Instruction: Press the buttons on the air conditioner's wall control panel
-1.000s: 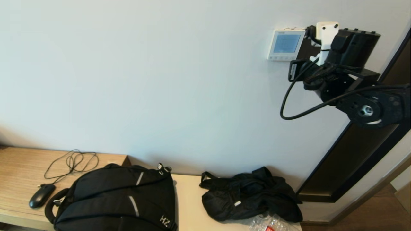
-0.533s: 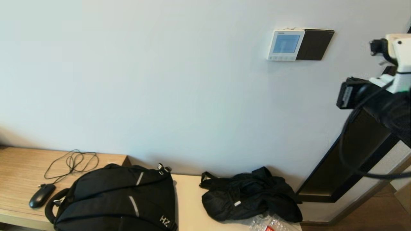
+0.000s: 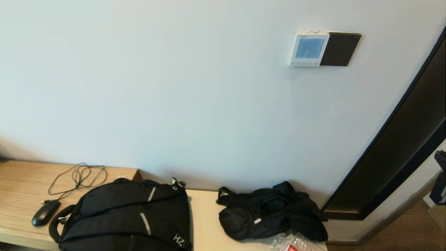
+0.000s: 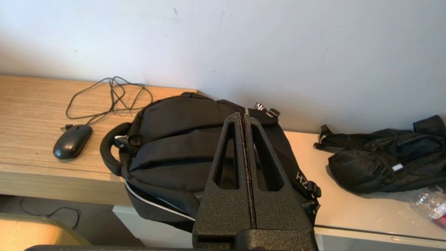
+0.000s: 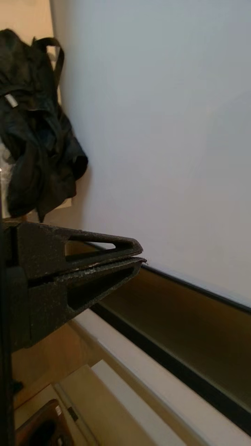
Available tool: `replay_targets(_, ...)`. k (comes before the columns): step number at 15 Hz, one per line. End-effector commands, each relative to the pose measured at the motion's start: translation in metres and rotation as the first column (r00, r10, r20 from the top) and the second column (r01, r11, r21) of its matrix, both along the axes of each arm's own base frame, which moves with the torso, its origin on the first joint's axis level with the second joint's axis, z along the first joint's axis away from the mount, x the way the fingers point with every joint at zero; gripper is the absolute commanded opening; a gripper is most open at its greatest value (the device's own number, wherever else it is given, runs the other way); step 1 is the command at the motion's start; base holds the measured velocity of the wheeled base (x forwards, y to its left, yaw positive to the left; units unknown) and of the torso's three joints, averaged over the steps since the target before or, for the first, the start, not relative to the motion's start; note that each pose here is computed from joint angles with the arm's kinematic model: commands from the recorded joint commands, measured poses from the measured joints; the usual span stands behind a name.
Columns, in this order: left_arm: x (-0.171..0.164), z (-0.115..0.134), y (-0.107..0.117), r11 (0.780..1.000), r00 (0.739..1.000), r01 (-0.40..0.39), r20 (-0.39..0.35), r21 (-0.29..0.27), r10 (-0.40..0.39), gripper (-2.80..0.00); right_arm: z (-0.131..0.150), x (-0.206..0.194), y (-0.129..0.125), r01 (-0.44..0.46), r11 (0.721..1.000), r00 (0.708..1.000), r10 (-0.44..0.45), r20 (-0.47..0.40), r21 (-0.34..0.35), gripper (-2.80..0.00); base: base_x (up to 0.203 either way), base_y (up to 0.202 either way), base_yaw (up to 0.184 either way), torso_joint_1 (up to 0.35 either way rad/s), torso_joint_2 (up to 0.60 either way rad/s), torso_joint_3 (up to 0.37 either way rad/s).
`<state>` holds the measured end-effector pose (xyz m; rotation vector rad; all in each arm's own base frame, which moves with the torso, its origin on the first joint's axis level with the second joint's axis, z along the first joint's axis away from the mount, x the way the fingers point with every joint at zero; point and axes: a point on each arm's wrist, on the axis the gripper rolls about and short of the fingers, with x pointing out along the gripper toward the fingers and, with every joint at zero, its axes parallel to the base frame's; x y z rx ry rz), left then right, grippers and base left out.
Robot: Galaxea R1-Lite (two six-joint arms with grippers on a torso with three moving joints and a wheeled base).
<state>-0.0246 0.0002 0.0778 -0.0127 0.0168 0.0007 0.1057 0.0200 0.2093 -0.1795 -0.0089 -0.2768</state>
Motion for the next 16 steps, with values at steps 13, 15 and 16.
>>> replay_targets(13, 0.000, 0.000, 0.000, 1.000, 1.000, -0.001, 0.000, -0.001, 0.001, -2.80, -0.119, -0.114, -0.019, -0.271, 0.958, 0.958, 0.278, -0.071, 0.098, -2.80, 0.000, 0.000, 0.000, 0.000, 0.00, 0.000)
replay_targets(15, 0.000, 0.000, 0.000, 1.000, 1.000, -0.001, 0.000, -0.001, 0.001, -2.80, -0.129, -0.122, -0.019, -0.279, 0.955, 0.956, 0.286, -0.070, 0.096, -2.80, 0.000, 0.000, 0.000, 0.000, 0.00, 0.000)
replay_targets(16, 0.000, 0.000, 0.000, 1.000, 1.000, -0.001, 0.000, 0.000, 0.001, -2.80, -0.132, -0.124, -0.019, -0.281, 0.955, 0.956, 0.287, -0.059, 0.092, -2.80, 0.000, 0.000, 0.000, 0.000, 0.00, 0.000)
